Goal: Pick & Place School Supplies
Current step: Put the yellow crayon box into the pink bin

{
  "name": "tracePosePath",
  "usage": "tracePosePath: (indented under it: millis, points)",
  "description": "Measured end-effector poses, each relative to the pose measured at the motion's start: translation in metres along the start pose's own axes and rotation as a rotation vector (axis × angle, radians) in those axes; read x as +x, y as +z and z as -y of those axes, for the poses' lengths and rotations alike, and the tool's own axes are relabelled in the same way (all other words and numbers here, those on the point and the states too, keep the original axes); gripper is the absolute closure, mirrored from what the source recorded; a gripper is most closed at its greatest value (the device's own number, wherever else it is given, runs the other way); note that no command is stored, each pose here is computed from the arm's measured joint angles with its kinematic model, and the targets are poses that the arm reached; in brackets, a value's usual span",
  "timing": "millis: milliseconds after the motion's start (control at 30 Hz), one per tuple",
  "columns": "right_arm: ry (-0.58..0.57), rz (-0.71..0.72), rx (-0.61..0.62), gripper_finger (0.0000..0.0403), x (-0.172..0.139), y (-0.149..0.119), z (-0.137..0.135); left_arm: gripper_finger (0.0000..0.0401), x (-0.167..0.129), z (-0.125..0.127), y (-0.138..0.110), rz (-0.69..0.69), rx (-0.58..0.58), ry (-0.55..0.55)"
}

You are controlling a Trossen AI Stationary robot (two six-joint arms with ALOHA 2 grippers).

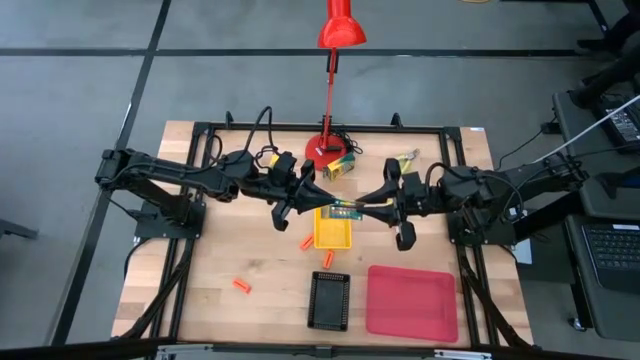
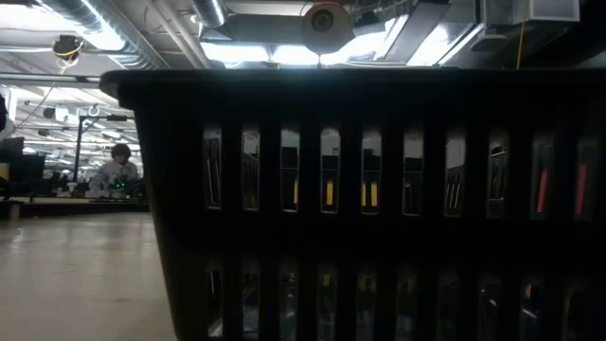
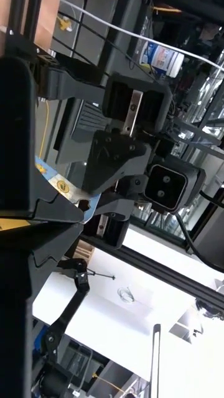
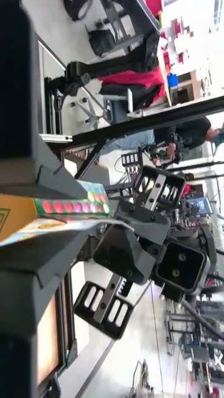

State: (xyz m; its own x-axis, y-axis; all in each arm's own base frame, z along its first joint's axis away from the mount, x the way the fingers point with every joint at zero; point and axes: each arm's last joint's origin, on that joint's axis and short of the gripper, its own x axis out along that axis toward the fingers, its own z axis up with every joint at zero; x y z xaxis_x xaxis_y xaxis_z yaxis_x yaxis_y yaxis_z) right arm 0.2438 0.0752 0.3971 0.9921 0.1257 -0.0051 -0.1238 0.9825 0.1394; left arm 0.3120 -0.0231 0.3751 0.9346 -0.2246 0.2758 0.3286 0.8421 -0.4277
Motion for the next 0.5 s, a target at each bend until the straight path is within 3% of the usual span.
tracePosePath:
  millis: [167, 333, 500]
  points:
    - [0.024, -0.003, -0.029, 0.0390, 0.0000, 0.0000, -0.0006, 0.0399, 0.0000, 0.0000, 0.0000, 0.000, 0.008, -0.001]
    - [0.009, 0.012, -0.044, 0.0395, 0.0001, 0.0012, -0.0003, 0.0387, 0.0000, 0.0013, 0.0012, 0.005, 0.021, -0.025]
    - [0.006, 0.012, -0.049, 0.0399, 0.0002, 0.0011, -0.0003, 0.0348, -0.0015, 0.0045, 0.0041, 0.004, 0.026, -0.071]
